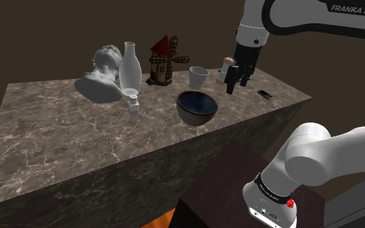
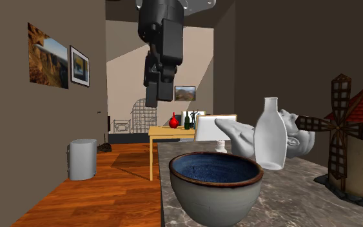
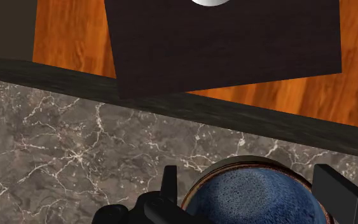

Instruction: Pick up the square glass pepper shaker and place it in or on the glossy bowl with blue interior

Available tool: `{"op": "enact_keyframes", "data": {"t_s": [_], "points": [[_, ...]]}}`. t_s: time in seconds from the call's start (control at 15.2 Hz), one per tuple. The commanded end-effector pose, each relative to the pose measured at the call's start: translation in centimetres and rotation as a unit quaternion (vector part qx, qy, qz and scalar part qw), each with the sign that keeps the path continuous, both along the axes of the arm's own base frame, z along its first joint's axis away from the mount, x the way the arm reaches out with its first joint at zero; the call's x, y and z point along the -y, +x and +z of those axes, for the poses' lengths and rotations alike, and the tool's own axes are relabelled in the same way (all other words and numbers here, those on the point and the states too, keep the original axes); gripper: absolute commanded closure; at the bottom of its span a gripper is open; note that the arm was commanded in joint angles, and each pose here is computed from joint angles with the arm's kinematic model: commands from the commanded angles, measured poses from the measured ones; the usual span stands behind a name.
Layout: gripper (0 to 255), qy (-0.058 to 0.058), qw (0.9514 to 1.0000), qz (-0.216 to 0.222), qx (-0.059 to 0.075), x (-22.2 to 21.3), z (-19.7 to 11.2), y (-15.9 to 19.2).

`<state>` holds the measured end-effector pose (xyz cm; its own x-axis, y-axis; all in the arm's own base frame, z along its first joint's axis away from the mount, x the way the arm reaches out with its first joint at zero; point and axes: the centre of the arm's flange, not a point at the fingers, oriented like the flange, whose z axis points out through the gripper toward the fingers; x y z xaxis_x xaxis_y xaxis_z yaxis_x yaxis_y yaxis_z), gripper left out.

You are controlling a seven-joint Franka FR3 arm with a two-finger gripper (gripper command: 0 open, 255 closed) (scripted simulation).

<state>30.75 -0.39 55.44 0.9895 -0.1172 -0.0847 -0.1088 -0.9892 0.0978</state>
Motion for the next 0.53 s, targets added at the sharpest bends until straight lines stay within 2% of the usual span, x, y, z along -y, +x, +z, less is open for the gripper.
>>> {"op": "enact_keyframes", "data": {"t_s": [0.0,0.46], "points": [[0,0.000,1.0000,0.000,0.000,0.0,0.0,0.0],[0,0.012,0.9997,-0.020,-0.012,-4.6,-2.8,7.7]]}}
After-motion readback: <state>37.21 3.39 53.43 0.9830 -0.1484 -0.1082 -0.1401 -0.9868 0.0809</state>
